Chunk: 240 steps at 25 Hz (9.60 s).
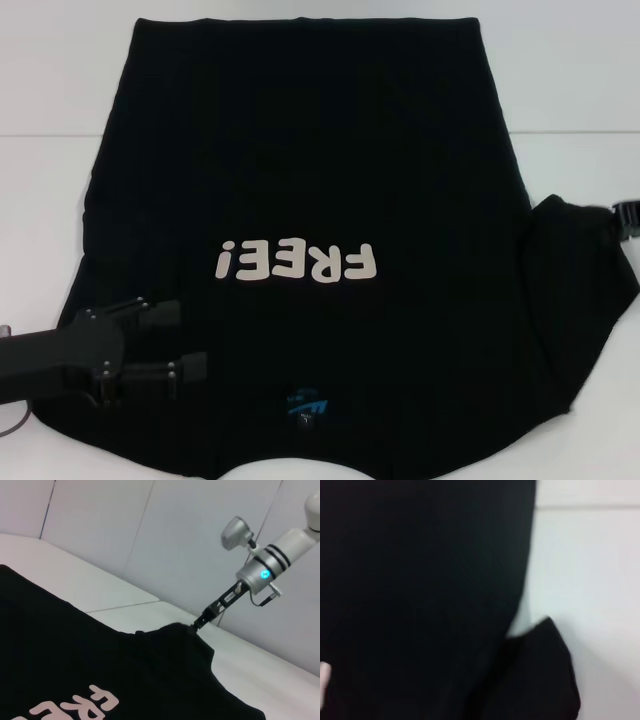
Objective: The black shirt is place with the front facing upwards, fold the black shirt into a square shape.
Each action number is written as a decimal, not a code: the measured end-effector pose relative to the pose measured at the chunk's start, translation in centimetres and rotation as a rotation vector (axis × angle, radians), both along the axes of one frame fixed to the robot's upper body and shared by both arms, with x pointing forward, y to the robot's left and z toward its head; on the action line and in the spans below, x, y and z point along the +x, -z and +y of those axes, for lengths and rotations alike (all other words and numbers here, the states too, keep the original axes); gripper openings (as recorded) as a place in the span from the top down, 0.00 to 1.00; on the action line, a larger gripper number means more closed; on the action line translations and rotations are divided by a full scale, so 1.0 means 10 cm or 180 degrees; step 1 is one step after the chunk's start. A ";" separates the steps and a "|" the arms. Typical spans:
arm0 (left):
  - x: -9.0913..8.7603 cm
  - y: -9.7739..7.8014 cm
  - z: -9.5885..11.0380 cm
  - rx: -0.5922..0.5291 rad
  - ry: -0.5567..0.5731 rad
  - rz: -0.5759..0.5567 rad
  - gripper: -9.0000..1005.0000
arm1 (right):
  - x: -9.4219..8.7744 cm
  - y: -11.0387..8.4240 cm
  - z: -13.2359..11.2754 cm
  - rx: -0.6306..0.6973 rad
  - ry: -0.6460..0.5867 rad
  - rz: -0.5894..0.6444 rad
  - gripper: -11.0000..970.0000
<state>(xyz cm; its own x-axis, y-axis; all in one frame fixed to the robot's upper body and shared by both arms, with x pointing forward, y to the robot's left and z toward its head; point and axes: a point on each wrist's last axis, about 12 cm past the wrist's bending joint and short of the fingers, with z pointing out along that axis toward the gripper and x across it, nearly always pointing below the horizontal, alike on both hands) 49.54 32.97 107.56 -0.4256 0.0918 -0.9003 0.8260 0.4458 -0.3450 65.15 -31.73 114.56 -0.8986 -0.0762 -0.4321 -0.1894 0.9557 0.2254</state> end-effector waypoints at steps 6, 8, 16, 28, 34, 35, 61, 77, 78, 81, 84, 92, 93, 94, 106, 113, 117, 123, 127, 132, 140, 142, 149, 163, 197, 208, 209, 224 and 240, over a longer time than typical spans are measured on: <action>0.00 0.00 0.01 0.0011 -0.0015 0.0009 0.05 | 0.01 -0.10 0.03 0.0221 -0.0161 -0.0164 0.93; 0.01 0.00 0.02 0.0015 -0.0022 0.0010 0.05 | 0.02 -0.13 0.06 0.0241 -0.0190 -0.0213 0.93; 0.01 0.00 0.02 0.0021 -0.0028 0.0012 0.05 | 0.01 -0.30 0.06 0.0584 -0.0267 -0.0512 0.92; 0.01 0.00 0.02 0.0013 -0.0029 0.0048 0.05 | 0.12 -0.40 0.72 0.0436 -0.1011 -0.0467 0.91; -0.01 0.01 0.03 0.0000 -0.0053 0.0057 0.05 | 0.11 -0.38 1.03 0.0425 -0.1261 -0.0393 0.90; -0.01 0.01 0.04 -0.0010 -0.0072 0.0055 0.05 | 0.11 -0.36 1.06 0.0446 -0.1272 -0.0364 0.90; 0.03 -0.40 0.75 -0.0378 -0.1082 0.1968 0.05 | -0.70 0.55 0.59 0.1054 -0.2270 -0.1956 0.15; 0.26 -0.30 0.83 0.0785 -0.1789 0.2873 0.05 | -0.96 0.81 0.62 0.0801 -0.2699 -0.2245 0.15; 0.26 -0.28 0.82 0.0789 -0.1789 0.2877 0.05 | -0.96 0.81 0.62 0.0802 -0.2699 -0.2245 0.15; 0.28 -0.25 0.80 0.0788 -0.1777 0.2881 0.05 | -0.96 0.81 0.62 0.0802 -0.2697 -0.2244 0.15; 0.28 -0.24 0.78 0.0771 -0.1763 0.2883 0.05 | -0.96 0.81 0.61 0.0808 -0.2688 -0.2241 0.15; 0.33 -0.21 0.65 0.0824 -0.1649 0.2869 0.05 | -0.98 0.80 0.62 0.0864 -0.2695 -0.2247 0.15; 0.34 -0.21 0.63 0.0835 -0.1636 0.2864 0.05 | -0.98 0.80 0.62 0.0868 -0.2696 -0.2250 0.15; 0.35 -0.21 0.62 0.0854 -0.1622 0.2860 0.05 | -0.98 0.79 0.62 0.0873 -0.2701 -0.2253 0.15; 0.39 -0.20 0.53 0.1024 -0.1534 0.2824 0.27 | -0.99 0.77 0.61 0.0908 -0.2710 -0.2276 0.15; 0.40 -0.20 0.54 0.1064 -0.1556 0.2798 0.49 | -0.99 0.77 0.60 0.0917 -0.2693 -0.2263 0.15; 0.39 -0.20 0.57 0.1074 -0.1579 0.2790 0.63 | -0.96 0.73 0.55 0.0953 -0.2591 -0.2182 0.15; 0.39 -0.20 0.58 0.1081 -0.1592 0.2790 0.89 | -0.82 0.51 0.40 0.0949 -0.2243 -0.1895 0.15; 0.40 -0.22 0.58 0.1080 -0.1565 0.2795 0.98 | -0.66 0.27 0.28 0.0810 -0.1943 -0.1425 0.15; 0.40 -0.25 0.60 0.1089 -0.1549 0.2796 0.99 | -0.47 -0.02 0.24 0.0488 -0.1678 -0.0744 0.15; 0.38 -0.30 0.65 0.1052 -0.1500 0.2800 0.99 | -0.43 -0.26 0.30 -0.0050 -0.1505 0.0115 0.15; 0.39 -0.31 0.64 0.1052 -0.1461 0.2799 0.99 | -0.45 -0.25 0.31 -0.0115 -0.1487 0.0290 0.15; 0.44 -0.41 0.60 0.1050 -0.1306 0.2781 0.99 | -0.55 -0.19 0.32 -0.0092 -0.1498 0.0620 0.15; 0.45 -0.39 0.59 0.1043 -0.1252 0.2817 0.99 | -0.51 0.14 0.48 -0.0256 -0.1602 0.0862 0.15; 0.46 -0.40 0.58 0.1045 -0.1226 0.2796 0.99 | -0.47 0.25 0.87 -0.0483 -0.1918 0.0922 0.63; 0.46 -0.41 0.58 0.1053 -0.1205 0.2775 0.99 | -0.44 0.21 0.91 -0.0501 -0.1950 0.0882 0.89; 0.46 -0.41 0.58 0.1053 -0.1203 0.2775 0.99 | -0.44 0.20 0.91 -0.0498 -0.1943 0.0858 0.90; 0.45 -0.43 0.56 0.1057 -0.1095 0.2776 0.99 | -0.40 0.00 0.82 -0.0405 -0.1995 0.0805 0.96; 0.28 -0.41 0.45 0.0999 -0.0437 0.3050 0.99 | -0.60 -0.03 0.64 -0.0396 -0.2379 0.1208 0.96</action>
